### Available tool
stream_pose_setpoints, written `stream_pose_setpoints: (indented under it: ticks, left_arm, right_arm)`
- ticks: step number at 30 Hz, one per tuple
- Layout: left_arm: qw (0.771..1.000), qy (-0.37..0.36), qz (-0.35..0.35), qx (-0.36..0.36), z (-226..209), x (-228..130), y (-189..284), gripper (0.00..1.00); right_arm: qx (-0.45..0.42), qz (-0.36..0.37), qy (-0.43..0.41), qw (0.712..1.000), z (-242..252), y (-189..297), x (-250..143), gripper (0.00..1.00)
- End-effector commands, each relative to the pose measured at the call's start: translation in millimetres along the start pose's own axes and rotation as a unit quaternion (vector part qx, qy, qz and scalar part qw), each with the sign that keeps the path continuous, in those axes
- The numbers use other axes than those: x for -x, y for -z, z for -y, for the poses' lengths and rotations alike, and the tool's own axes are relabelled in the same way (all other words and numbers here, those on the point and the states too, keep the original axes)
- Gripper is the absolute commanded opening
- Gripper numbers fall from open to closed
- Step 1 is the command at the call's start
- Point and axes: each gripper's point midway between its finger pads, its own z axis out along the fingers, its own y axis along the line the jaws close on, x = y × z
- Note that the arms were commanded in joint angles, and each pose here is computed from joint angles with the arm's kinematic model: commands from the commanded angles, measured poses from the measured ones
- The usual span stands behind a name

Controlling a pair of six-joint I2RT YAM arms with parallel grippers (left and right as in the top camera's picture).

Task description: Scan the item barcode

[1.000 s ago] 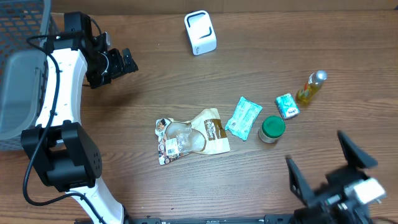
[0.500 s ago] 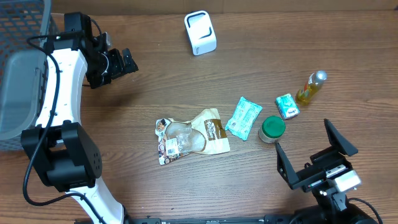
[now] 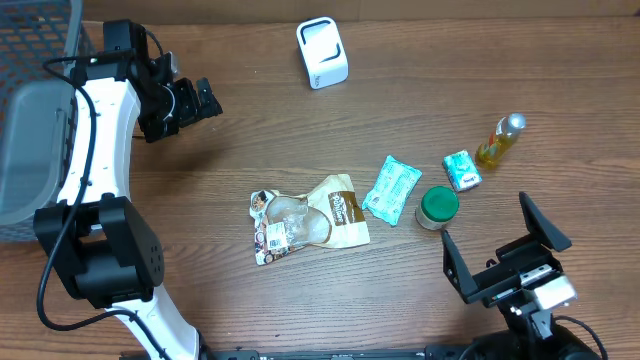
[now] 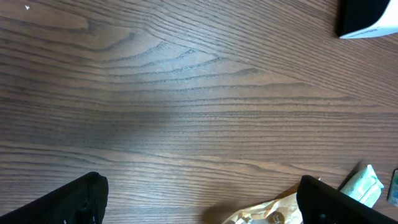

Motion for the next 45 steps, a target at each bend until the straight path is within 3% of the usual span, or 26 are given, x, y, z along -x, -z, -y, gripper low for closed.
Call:
stream_pose_setpoints:
  ticks: [1,11,16,20,29,45]
  left_arm:
    - [1.000,-0.002,0.010,-0.003,5,5,5,0.99]
    - [1.000,-0.002,0.010,-0.003,5,5,5,1.00]
    - [1.000,-0.002,0.010,-0.003,5,5,5,0.99]
    - [1.000,-0.002,0.010,-0.003,5,5,5,1.00]
    - [1.000,-0.002,0.010,-0.003,5,5,5,1.00]
    - [1.000,-0.002,0.010,-0.003,5,5,5,1.00]
  right_arm:
    - [0.001,-0.022,-0.005,1.000,-2,4,-24,1.00]
    - [0.004,-0.060,-0.015,0.998,-7,14,-72,1.00]
    - [0.010,-0.165,-0.045,0.985,-13,26,-123,1.00]
    - [0.015,-0.283,-0.078,0.956,-23,52,-176,1.00]
    - [-0.079,-0.296,-0.050,0.951,14,58,-182,1.00]
    - [-0.082,-0.297,-0.050,0.950,15,58,-182,1.00]
